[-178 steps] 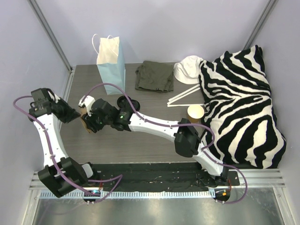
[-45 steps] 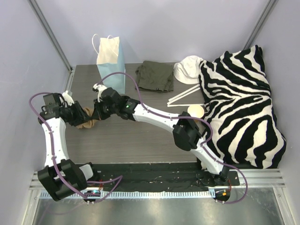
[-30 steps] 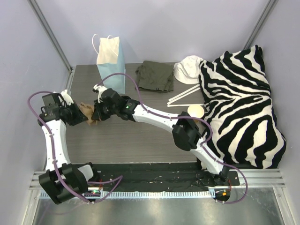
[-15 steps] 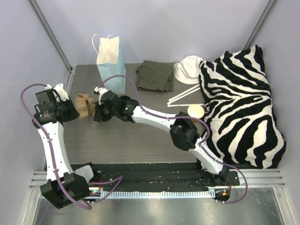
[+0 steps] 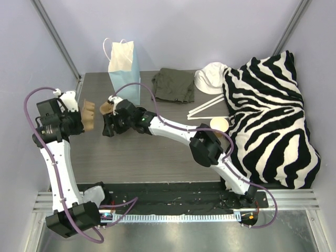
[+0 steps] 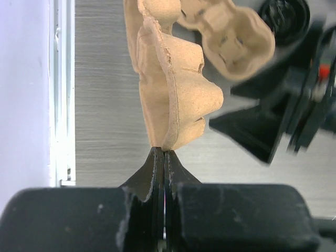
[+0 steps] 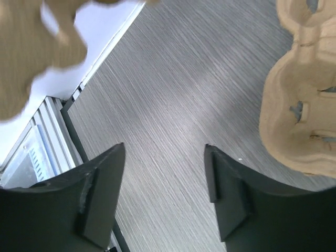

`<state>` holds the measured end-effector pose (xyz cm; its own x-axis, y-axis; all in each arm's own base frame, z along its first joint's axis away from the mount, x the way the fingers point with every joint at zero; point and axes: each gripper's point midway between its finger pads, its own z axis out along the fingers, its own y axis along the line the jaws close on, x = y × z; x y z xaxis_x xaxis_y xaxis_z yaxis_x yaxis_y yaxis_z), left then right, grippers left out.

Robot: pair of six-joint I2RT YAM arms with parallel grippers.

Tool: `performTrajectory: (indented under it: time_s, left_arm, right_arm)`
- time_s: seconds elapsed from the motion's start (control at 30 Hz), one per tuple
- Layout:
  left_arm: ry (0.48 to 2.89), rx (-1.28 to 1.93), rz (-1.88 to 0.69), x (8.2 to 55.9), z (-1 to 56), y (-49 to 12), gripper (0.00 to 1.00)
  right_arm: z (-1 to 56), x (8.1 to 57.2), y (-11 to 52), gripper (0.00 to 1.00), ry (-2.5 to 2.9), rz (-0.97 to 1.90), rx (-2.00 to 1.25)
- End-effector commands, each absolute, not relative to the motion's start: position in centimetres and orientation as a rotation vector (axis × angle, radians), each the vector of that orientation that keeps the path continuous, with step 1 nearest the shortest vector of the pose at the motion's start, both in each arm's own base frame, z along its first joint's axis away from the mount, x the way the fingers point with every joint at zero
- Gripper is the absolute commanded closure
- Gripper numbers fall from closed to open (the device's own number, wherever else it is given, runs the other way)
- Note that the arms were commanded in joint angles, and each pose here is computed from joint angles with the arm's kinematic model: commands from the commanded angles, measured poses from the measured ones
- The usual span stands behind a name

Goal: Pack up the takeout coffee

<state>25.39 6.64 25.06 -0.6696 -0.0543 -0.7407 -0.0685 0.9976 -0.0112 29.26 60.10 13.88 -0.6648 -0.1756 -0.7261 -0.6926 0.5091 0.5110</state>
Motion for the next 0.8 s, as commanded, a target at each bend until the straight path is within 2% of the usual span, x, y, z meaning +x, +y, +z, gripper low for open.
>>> performTrajectory:
  time_s: [0.0, 0.1, 0.33, 0.53, 0.77]
  left_arm:
    - [2.321, 0.139, 0.039, 23.1, 25.9, 5.0, 1.0]
    - [2.35, 0.308, 0.011, 21.1, 24.9, 3.5, 1.0]
    - [2.218, 0.652, 0.158, 18.0, 25.0, 2.7, 1.0]
    - [2.031, 0.698, 0.179, 18.0, 29.6, 1.3, 1.0]
    - [2.066, 0.55, 0.201, 21.9, 31.7, 3.4, 1.0]
  right_arm:
    - [24.6, 30.1, 59.6, 0.27, 1.908, 1.209, -0.717]
    - [27.1, 30.0, 57.9, 0.19, 1.871, 1.215, -0.743]
    - [31.9, 30.5, 52.0, 0.13, 1.79, 1.191, -0.846]
    - [33.3, 34.0, 45.1, 0.09, 1.81, 1.084, -0.789]
    - [33.5, 35.1, 40.7, 0.07, 1.815, 0.974, -0.748]
